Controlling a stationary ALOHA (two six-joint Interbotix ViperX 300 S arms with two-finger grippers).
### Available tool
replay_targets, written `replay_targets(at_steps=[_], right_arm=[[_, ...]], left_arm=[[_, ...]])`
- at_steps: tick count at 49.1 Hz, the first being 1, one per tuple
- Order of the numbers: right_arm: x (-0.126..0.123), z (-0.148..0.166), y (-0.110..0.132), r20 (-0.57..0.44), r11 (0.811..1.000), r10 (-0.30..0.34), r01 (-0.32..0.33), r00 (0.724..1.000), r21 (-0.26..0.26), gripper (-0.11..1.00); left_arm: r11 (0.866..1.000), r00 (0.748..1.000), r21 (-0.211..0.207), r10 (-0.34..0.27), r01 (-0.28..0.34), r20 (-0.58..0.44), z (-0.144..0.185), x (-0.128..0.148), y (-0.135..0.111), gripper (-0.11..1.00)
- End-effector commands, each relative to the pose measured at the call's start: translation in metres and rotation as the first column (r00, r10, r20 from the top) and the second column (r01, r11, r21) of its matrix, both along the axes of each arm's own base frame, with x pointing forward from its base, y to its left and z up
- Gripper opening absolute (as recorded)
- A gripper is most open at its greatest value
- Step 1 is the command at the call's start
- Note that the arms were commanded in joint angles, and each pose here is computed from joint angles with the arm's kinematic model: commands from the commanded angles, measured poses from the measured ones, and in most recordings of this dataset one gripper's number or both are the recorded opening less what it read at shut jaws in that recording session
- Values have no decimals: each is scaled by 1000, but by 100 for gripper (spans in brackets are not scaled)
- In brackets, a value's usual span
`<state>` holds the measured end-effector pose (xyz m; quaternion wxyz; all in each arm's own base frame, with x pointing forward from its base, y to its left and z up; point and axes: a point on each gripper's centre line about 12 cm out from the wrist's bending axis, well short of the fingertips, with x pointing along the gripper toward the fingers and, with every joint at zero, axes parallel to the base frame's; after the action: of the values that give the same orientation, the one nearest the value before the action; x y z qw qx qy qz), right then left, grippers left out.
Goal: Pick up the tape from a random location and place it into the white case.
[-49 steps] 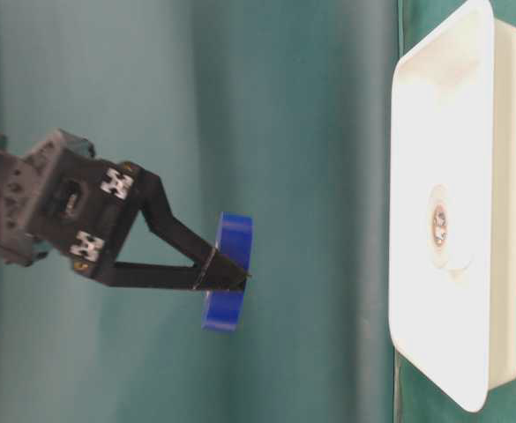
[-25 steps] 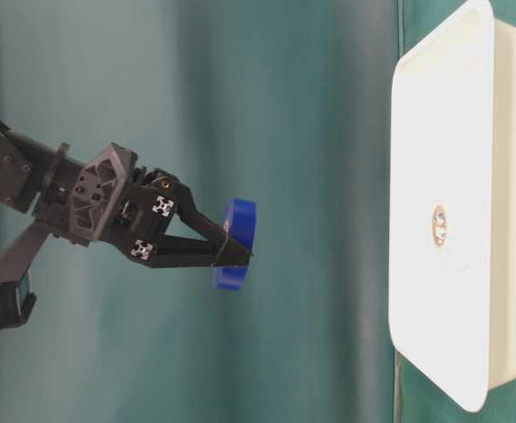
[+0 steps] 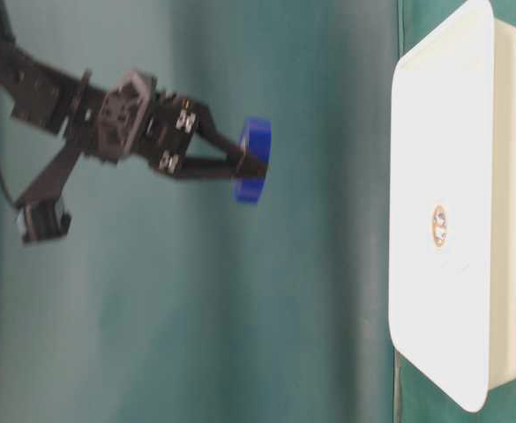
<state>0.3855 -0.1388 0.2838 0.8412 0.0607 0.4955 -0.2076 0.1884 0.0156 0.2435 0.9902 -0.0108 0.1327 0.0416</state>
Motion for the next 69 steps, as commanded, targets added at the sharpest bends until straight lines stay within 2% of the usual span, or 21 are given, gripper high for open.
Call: replay_targets(at_steps=[1, 16, 69], right_arm=[[-13, 17, 2, 55, 1000, -2, 3, 998, -18, 33], [-36, 12, 8, 57, 1000, -6, 7, 998, -14, 33], [-34, 11, 8, 79, 1000, -2, 4, 997, -17, 33]], left_arm=[[1000, 1000, -2, -1, 1, 8, 3, 2, 0, 97], [1000, 1000, -2, -1, 1, 8, 3, 2, 0, 97], [1000, 1000, -4, 0, 0, 8, 3, 2, 0, 97]])
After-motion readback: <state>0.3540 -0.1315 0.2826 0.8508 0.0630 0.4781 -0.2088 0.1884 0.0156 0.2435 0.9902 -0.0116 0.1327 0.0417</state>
